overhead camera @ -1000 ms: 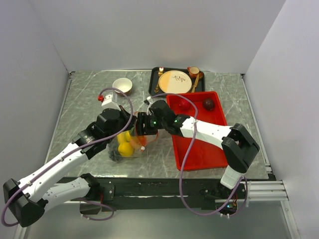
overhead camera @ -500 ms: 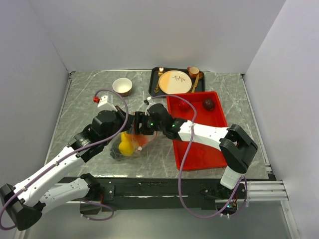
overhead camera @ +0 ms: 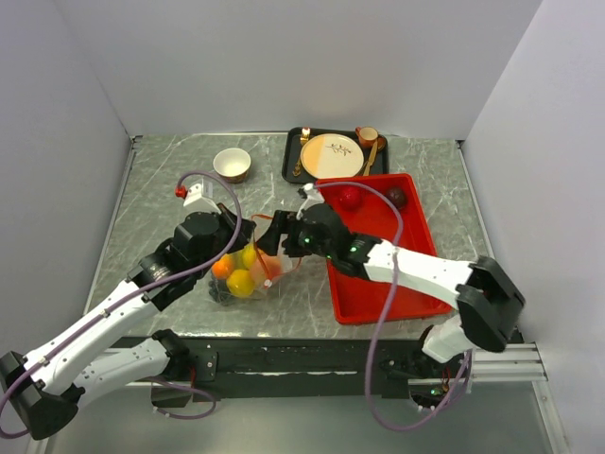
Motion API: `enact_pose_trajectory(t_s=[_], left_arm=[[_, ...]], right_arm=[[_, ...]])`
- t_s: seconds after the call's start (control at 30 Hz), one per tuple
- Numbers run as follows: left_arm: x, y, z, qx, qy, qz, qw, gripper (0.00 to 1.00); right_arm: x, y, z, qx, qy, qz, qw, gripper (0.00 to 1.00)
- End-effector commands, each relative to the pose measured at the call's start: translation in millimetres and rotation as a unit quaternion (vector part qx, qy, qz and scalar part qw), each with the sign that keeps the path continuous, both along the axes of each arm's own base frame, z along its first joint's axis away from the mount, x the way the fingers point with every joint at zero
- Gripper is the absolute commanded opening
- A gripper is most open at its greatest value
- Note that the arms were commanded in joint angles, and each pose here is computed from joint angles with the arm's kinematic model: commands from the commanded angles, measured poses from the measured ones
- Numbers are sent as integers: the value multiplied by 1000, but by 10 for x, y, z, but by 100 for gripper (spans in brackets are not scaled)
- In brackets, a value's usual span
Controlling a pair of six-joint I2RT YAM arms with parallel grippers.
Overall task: Place the food in the zip-top bag and seal the zipper
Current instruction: Place the fake fruit in the zipper food storage bag, then pick up the fake fruit from the bin.
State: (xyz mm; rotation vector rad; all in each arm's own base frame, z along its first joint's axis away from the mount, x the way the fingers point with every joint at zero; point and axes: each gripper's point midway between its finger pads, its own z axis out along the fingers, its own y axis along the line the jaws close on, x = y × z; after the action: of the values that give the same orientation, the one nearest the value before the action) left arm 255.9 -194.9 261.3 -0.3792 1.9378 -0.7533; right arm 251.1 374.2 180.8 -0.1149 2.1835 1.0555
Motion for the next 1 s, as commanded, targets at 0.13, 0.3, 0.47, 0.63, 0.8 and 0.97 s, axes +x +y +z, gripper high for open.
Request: enact_pose_trajectory(t_s=[0.13,0.3,0.47,0.63,0.8,0.97], left_arm=[[23,-26,125,-21,-17,3,1000,2],[35,-59,107,-21,-15,-2,1000,2],[44,-100,73,-20,-12,-8,1000,2],[52,-124,59,-16,-10,-13,1000,1],[59,-136,66,-17,-12,-15,1000,2],[68,-148,70,-15,-12,-16,1000,2]], right_arm=[[309,-901,483,-35,-103,-197,974,99],[426,-1500,393,-89,-105,-299,944,100],[635,-1801,242,-104,-62,-298,947,100],[831,-2293,81,-133,-31,-353,926,100],[1034,-2557,6,-152,-26,-356,921,100],[1264,-2597,-263,-194,22,-339,920,100]])
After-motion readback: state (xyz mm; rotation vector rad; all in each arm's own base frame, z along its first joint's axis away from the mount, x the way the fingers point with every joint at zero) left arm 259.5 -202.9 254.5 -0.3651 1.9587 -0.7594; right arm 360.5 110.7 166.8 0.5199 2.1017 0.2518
